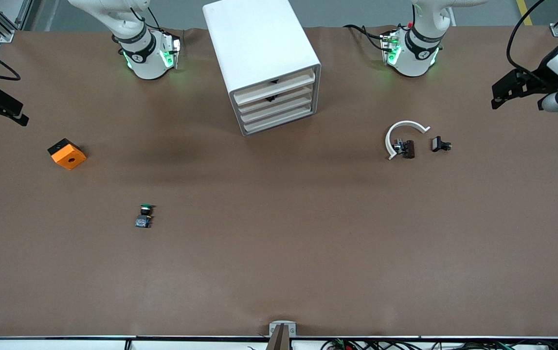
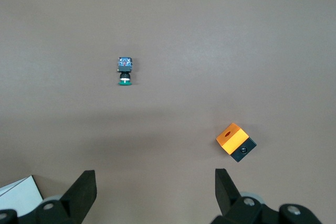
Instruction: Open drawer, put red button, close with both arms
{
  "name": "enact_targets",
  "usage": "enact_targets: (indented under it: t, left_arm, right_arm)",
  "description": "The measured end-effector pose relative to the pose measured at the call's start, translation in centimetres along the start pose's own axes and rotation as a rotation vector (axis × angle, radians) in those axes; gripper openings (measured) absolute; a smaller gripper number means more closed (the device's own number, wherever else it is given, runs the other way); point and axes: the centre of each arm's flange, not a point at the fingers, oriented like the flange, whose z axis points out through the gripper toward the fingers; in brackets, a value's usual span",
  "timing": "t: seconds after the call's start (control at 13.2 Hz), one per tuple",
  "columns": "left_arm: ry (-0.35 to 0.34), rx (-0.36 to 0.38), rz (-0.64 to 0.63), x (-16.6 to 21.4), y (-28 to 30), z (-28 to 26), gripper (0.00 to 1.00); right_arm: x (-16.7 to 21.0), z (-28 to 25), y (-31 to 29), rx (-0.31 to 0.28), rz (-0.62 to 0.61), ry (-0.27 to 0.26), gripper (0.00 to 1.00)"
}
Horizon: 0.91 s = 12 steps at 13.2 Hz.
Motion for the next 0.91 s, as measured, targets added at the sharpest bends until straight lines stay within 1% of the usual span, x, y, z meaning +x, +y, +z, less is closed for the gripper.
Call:
enact_targets:
  t: [0.15,0.38,0.91]
  left_arm:
    - [0.0,0.0,0.003,-1.4,0.1,-0.1,1.0]
    - [0.006,0.001,0.017,-2.2,0.9,-0.4,1.0]
    - [0.02,0.0,0.015,-2.1,0.9,-0.5,1.0]
  right_arm:
    - [0.0,0.0,0.0,0.0,-0.001,0.0,1.0]
    - [0.0,0.0,-0.1,0.0,-0.002,0.0,1.0]
    - [-0.4,-0.6,-0.4,-0.001,-0.007,0.01,1.0]
